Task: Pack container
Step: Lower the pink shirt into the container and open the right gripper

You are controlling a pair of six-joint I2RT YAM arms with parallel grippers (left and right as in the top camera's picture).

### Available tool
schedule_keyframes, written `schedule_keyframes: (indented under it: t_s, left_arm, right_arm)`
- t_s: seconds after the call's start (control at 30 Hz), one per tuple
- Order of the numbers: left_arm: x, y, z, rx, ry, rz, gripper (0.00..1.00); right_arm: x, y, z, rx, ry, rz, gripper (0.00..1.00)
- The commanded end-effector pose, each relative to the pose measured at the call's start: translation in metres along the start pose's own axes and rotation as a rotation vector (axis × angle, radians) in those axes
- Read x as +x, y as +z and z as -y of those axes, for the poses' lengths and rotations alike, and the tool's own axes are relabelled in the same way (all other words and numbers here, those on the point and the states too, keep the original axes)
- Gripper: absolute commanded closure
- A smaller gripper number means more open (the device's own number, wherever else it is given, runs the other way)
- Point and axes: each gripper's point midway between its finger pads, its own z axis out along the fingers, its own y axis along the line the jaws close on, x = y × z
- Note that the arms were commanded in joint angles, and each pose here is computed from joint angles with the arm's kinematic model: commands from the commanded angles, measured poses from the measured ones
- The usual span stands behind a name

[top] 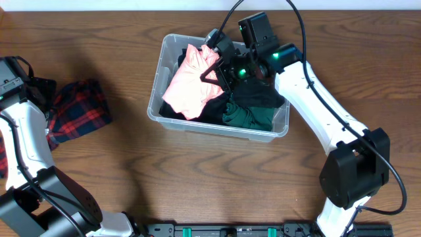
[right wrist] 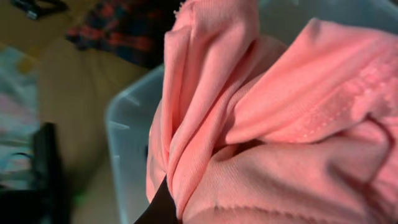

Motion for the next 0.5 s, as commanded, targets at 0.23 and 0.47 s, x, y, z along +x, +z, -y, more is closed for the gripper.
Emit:
schedule_keyframes:
  t_s: [0.23,0.47]
  left_arm:
    - [-0.002,0.003,-0.004,-0.018,-0.004,0.008,0.02]
    - [-0.002,0.003,-0.004,-0.018,-0.004,0.008,0.02]
  right_arm:
    - [0.037,0.042,0.053,0.147,-0.035,-0.123,0.99]
    - [0.047,0.054,0.089,0.291,-0.042,-0.154,0.98]
